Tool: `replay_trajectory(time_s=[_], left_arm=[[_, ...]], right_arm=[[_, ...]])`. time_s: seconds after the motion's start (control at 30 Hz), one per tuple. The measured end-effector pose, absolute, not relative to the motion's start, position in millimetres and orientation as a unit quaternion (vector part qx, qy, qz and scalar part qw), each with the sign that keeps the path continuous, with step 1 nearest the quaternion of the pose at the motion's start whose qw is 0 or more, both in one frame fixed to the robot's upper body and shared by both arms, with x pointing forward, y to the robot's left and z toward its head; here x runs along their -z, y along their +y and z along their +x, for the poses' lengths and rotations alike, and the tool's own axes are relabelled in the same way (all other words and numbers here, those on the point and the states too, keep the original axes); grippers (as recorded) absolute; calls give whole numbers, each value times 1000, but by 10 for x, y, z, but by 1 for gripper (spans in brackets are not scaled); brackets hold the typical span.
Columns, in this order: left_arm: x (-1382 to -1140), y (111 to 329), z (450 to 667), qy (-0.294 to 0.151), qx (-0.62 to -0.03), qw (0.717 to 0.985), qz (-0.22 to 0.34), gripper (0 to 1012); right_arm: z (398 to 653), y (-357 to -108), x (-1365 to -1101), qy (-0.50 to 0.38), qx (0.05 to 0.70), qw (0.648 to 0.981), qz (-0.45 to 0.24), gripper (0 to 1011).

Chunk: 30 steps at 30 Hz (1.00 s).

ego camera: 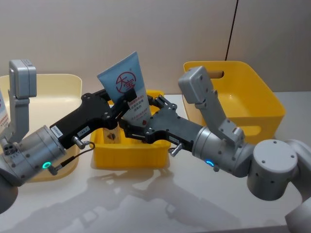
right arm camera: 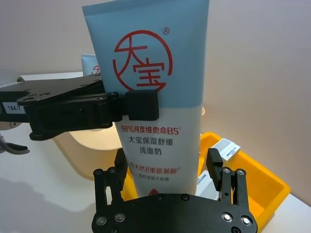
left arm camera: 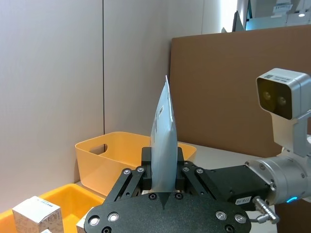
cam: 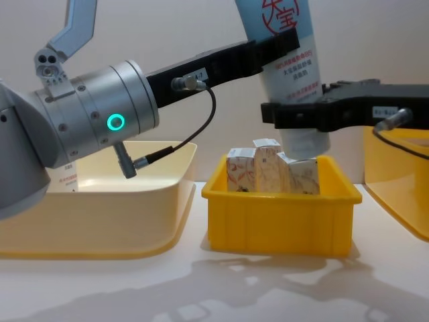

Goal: Bimanual collaborative sorting of washing and personal care products

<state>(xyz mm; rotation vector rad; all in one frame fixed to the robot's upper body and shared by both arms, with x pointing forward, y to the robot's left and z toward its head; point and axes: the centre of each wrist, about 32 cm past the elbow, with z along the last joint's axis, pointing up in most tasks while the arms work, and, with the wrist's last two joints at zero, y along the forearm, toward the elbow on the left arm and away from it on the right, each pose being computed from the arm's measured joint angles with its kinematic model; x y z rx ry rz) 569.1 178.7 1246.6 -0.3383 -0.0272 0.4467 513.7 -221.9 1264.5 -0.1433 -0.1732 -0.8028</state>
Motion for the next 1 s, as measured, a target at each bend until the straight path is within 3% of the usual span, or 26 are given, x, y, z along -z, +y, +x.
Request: replay_trajectory(time_s=[0.13,0.5,0.9,1.0], left_arm=[[-12466,1787,5691,-13,-220,961,-167,250],[-12466,1787,5691,-13,-221,961,-167,249],[-12466,1787,5691,-13,-221,961,-167,249],[-12466,1785,5691,-13,-220,961,-167,316]], right_arm=[[5182,-2184,-12634,-84,387,916,-70,993],[5238,-2138,-12620,-83,382,918,-70,718],[5264,-2119,-12616,-83,381,918,-70,642],[5269,-2115,-12614,-83,381,918,-70,625]])
